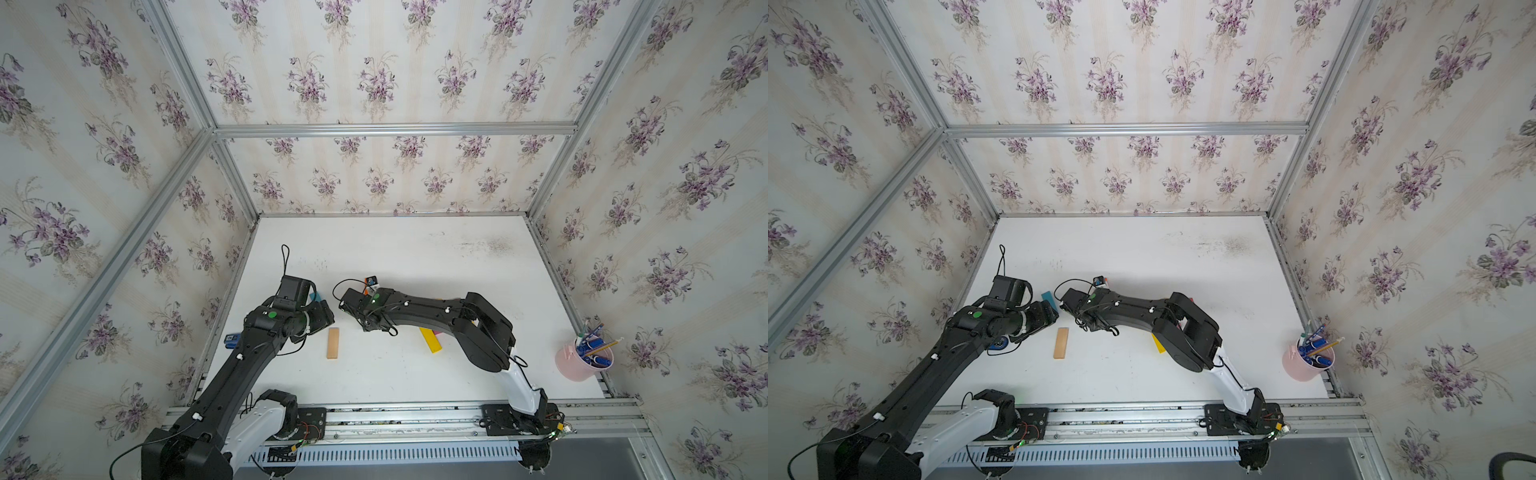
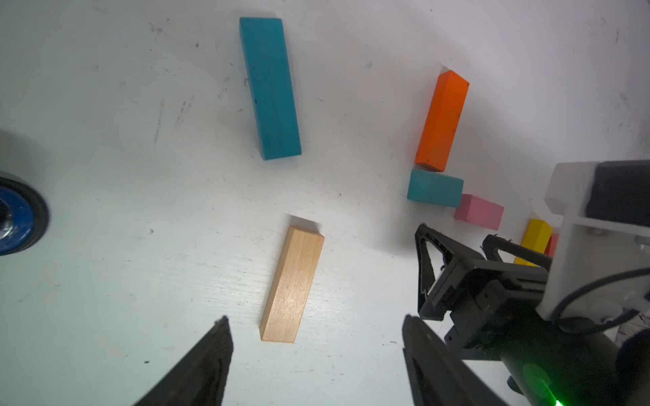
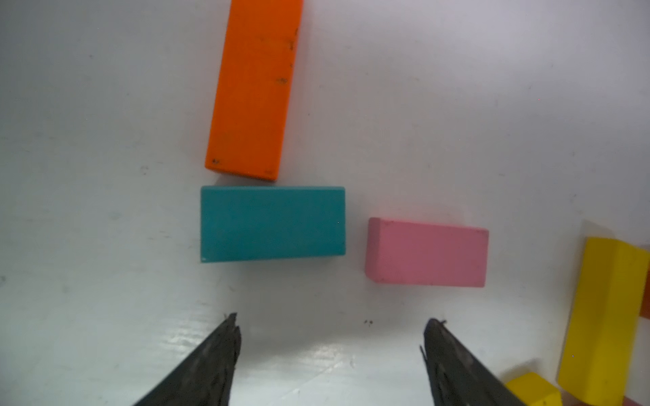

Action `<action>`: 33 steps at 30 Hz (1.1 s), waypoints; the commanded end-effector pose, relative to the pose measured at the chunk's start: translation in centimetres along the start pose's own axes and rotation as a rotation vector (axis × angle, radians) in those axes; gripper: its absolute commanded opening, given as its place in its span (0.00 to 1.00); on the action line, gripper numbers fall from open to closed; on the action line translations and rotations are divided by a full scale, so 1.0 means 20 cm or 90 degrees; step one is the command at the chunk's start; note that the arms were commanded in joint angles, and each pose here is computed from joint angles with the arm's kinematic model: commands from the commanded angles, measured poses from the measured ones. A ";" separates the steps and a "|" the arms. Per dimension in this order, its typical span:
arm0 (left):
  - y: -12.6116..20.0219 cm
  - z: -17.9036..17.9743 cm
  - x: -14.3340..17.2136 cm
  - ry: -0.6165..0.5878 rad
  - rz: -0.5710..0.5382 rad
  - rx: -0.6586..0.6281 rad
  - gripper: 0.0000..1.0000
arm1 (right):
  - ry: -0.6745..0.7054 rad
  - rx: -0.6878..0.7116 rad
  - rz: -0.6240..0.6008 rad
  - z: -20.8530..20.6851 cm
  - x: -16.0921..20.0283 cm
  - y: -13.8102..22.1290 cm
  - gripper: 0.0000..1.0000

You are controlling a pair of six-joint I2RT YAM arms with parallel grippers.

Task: Assemble the letter h with building blocks
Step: Assemble the building block at the center of the board.

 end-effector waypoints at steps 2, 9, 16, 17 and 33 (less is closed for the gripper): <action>0.00 0.00 0.00 -0.006 0.000 -0.001 0.78 | 0.039 0.048 -0.004 -0.01 -0.01 -0.03 0.84; 0.00 0.00 -0.01 -0.005 0.001 0.000 0.78 | 0.049 0.042 0.004 0.03 -0.01 -0.07 0.84; -0.01 0.01 -0.01 -0.003 0.002 0.000 0.79 | 0.046 0.043 0.004 0.02 -0.02 -0.09 0.84; -0.01 0.01 -0.01 -0.003 0.002 0.000 0.79 | 0.043 0.042 0.003 0.01 -0.03 -0.09 0.84; 0.00 0.01 -0.01 -0.004 0.002 0.002 0.79 | 0.042 0.031 0.006 0.02 -0.04 -0.10 0.84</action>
Point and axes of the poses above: each gripper's point midway between its finger pads, its own y axis back along the fingers, its own z axis along the line the jaws close on, x = y × z, the point moved 10 cm from there along y, back along the fingers, and after that the axes turned 6 degrees about y, right-handed, at the moved point
